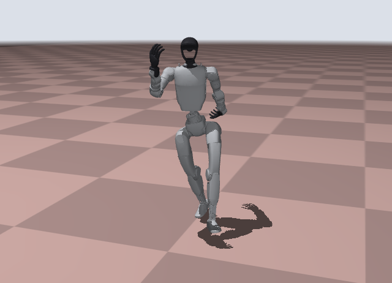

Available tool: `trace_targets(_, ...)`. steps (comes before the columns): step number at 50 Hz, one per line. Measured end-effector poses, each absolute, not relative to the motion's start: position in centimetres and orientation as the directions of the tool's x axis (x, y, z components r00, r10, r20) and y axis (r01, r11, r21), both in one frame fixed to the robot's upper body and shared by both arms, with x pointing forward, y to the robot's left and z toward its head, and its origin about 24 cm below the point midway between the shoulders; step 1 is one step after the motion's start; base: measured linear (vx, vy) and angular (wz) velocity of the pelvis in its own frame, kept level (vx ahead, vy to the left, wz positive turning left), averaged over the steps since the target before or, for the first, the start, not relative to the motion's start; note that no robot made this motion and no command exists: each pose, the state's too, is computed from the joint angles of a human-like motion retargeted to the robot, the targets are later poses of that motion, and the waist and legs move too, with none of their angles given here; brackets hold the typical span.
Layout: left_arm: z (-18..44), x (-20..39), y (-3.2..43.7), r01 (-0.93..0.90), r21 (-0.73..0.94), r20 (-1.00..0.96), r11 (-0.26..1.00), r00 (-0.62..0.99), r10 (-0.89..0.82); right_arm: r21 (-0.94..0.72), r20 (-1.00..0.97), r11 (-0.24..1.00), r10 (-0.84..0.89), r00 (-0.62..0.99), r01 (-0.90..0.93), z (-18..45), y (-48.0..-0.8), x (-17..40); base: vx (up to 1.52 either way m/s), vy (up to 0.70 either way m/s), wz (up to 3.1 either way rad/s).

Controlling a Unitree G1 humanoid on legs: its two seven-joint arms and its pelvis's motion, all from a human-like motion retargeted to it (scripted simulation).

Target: Kungfu

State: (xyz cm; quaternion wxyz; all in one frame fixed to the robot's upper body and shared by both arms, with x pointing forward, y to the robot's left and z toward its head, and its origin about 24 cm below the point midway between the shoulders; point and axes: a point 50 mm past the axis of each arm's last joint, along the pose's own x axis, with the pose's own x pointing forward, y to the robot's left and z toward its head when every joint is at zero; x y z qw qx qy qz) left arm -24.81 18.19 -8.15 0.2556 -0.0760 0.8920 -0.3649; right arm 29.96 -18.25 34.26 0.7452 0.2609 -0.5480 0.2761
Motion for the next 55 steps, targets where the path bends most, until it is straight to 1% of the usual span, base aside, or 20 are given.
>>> trace_targets(4, -8.5, -23.6, 22.0, 0.143, -0.560, -0.474, 0.816, -0.863, -0.174, 0.121, 0.916, 0.785, 0.148, 0.374, -0.608, 30.6, -19.7, 31.3, 0.95, -0.12, 0.35)
trace_targets(8, -10.8, -17.5, 27.0, 0.343, -0.399, -0.615, 0.851, -0.788, 0.029, 0.202, 0.742, 0.865, 0.171, 0.649, -0.459, 22.3, -21.1, 33.6, 0.74, -0.26, 0.16)
trace_targets(10, -12.1, -12.6, 29.3, 0.482, -0.303, -0.704, 0.822, -0.694, 0.147, 0.262, 0.533, 0.899, 0.169, 0.829, -0.352, 15.6, -21.9, 34.3, 0.71, -0.25, -0.01)
trace_targets(12, -13.0, -6.5, 31.2, 0.617, -0.177, -0.788, 0.767, -0.555, 0.265, 0.304, 0.214, 0.923, 0.174, 0.961, -0.234, 7.2, -22.2, 33.4, 0.89, -0.25, 0.06)
trace_targets(14, -13.3, 1.0, 32.1, 0.727, -0.020, -0.865, 0.686, -0.357, 0.353, 0.309, -0.175, 0.944, 0.176, 0.969, -0.115, -1.6, -22.0, 30.1, 0.82, -0.17, -0.01)
trace_targets(16, -12.7, 9.5, 31.5, 0.797, 0.146, -0.925, 0.587, -0.100, 0.366, 0.280, -0.565, 0.960, 0.149, 0.812, 0.018, -9.2, -22.1, 23.9, 0.78, 0.01, 0.45)
trace_targets(18, -11.0, 18.6, 29.1, 0.812, 0.342, -0.932, 0.473, 0.228, 0.281, 0.203, -0.871, 0.966, 0.105, 0.480, 0.157, -14.6, -21.9, 15.1, 0.74, 0.00, 0.75)
trace_targets(19, -9.5, 23.0, 26.8, 0.790, 0.451, -0.893, 0.416, 0.405, 0.199, 0.151, -0.956, 0.966, 0.089, 0.279, 0.208, -16.2, -21.7, 10.2, 0.71, -0.04, 0.74)
trace_targets(20, -7.4, 27.2, 24.0, 0.743, 0.560, -0.817, 0.367, 0.568, 0.097, 0.098, -0.994, 0.965, 0.083, 0.071, 0.241, -16.9, -21.3, 5.2, 0.76, -0.01, 0.68)
trace_targets(22, -1.1, 34.0, 18.7, 0.577, 0.757, -0.569, 0.306, 0.813, -0.125, 0.021, -0.965, 0.967, 0.085, -0.246, 0.254, -16.9, -20.6, -4.8, 0.84, 0.08, 0.76)
trace_targets(24, 6.8, 38.0, 14.3, 0.347, 0.892, -0.246, 0.289, 0.910, -0.332, -0.006, -0.874, 0.970, 0.112, -0.472, 0.241, -15.0, -19.5, -13.4, 0.75, 0.03, 0.78)
trace_targets(27, 18.9, 39.2, 10.8, -0.034, 0.949, 0.208, 0.314, 0.817, -0.539, 0.004, -0.728, 0.973, 0.162, -0.666, 0.231, -10.7, -17.9, -22.5, 0.61, -0.17, 0.15)
trace_targets(30, 28.6, 36.9, 10.5, -0.354, 0.865, 0.502, 0.356, 0.595, -0.628, -0.031, -0.620, 0.973, 0.161, -0.768, 0.229, -5.9, -18.6, -28.6, 0.63, -0.26, -0.17)
trace_targets(33, 35.7, 33.5, 11.8, -0.558, 0.747, 0.622, 0.360, 0.395, -0.676, -0.137, -0.541, 0.962, 0.127, -0.831, 0.237, -1.8, -20.0, -32.2, 0.65, -0.32, -0.16)
trace_targets(37, 41.7, 29.1, 12.8, -0.739, 0.598, 0.655, 0.311, 0.225, -0.722, -0.354, -0.521, 0.873, 0.114, -0.846, 0.336, 1.0, -20.9, -34.1, 0.70, -0.37, -0.04)
trace_targets(42, 45.7, 26.2, 13.1, -0.858, 0.449, 0.671, 0.252, 0.137, -0.729, -0.543, -0.645, 0.645, 0.090, -0.759, 0.538, -0.4, -20.2, -33.4, 0.71, -0.45, 0.48)
trace_targets(45, 46.0, 26.3, 12.1, -0.885, 0.394, 0.678, 0.246, 0.099, -0.729, -0.581, -0.698, 0.504, 0.094, -0.710, 0.639, -2.5, -18.3, -32.2, 0.60, -0.55, 0.93)
trace_targets(46, 46.0, 26.3, 11.8, -0.890, 0.377, 0.681, 0.256, 0.080, -0.728, -0.560, -0.740, 0.484, 0.074, -0.669, 0.673, -3.7, -18.0, -31.2, 0.38, -0.41, 1.46)
trace_targets(50, 45.3, 27.2, 11.3, -0.883, 0.366, 0.706, 0.296, 0.056, -0.706, -0.371, -0.905, 0.503, -0.007, -0.426, 0.781, -8.0, -19.4, -26.3, 0.27, -0.20, 1.61)
trace_targets(55, 45.4, 28.1, 12.6, -0.899, 0.360, 0.727, 0.250, 0.102, -0.679, -0.172, -0.985, 0.628, -0.123, -0.121, 0.759, -10.6, -25.8, -20.1, 0.38, -0.14, 1.72)
